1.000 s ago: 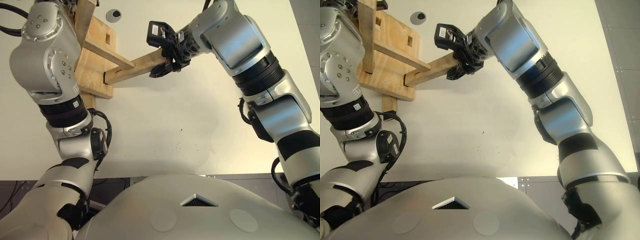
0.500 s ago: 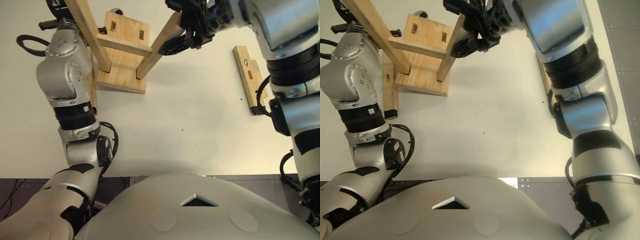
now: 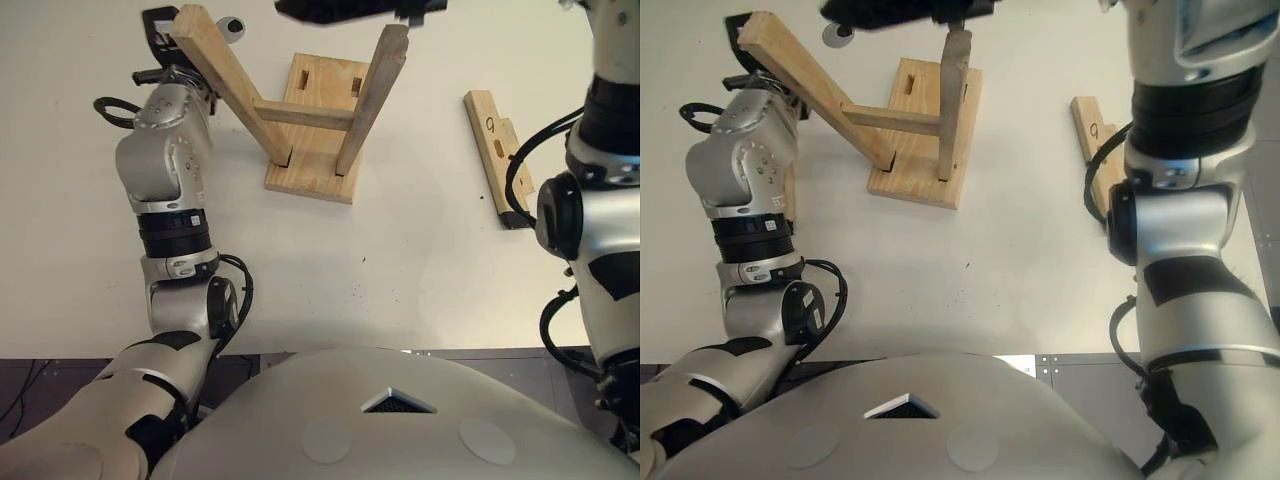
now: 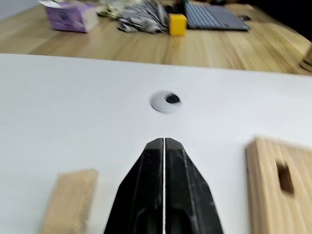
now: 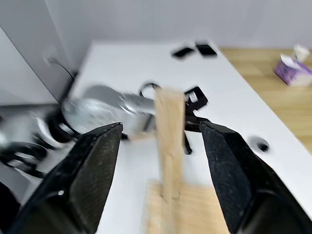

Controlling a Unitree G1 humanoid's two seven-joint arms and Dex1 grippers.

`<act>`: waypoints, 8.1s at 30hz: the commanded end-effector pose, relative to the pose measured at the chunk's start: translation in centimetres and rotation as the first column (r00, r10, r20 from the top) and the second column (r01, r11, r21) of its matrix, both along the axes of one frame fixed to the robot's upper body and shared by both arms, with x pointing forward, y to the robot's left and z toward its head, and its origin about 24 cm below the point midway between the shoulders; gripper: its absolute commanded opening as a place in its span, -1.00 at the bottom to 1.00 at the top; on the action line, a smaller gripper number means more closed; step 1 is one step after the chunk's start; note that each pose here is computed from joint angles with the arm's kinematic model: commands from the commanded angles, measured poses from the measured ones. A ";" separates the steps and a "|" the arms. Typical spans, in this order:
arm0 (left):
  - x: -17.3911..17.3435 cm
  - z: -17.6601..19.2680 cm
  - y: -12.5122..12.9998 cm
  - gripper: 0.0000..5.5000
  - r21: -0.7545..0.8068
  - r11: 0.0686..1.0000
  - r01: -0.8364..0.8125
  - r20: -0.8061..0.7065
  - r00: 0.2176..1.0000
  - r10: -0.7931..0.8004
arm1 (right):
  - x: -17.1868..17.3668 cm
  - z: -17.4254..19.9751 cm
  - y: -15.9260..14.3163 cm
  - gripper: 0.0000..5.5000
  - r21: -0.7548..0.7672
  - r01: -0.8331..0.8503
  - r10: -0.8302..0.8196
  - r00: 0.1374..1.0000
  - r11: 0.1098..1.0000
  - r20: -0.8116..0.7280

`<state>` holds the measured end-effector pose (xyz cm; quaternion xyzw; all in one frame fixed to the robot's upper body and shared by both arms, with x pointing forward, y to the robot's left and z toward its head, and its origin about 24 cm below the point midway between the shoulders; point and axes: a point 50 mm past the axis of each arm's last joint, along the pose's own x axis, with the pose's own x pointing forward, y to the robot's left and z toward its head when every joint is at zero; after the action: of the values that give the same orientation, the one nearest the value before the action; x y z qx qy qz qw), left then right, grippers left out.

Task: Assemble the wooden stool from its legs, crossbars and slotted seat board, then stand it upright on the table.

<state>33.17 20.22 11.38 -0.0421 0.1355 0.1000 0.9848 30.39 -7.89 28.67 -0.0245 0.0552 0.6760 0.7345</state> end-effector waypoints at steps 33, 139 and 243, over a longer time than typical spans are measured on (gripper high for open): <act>0.1 -4.4 -1.3 -1.00 0.250 0.914 0.319 -0.220 0.938 -0.267 | 0.3 -17.3 1.4 -1.00 -0.523 0.414 -0.267 0.904 0.745 0.335; -6.7 7.2 0.6 -1.00 -0.049 0.805 0.591 0.470 0.725 -0.503 | -2.6 -18.6 -21.6 -0.52 -0.471 0.843 -0.874 0.414 0.261 0.256; -7.8 -0.2 10.6 -0.86 -0.310 0.948 0.067 0.228 0.974 0.006 | 2.2 -5.3 -12.0 -1.00 0.542 0.825 -0.958 -0.001 0.161 0.286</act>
<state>25.36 30.56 10.61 -0.2264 0.0368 0.0602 0.9715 32.49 -20.06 23.59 -0.1040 -0.2512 -0.0007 0.9623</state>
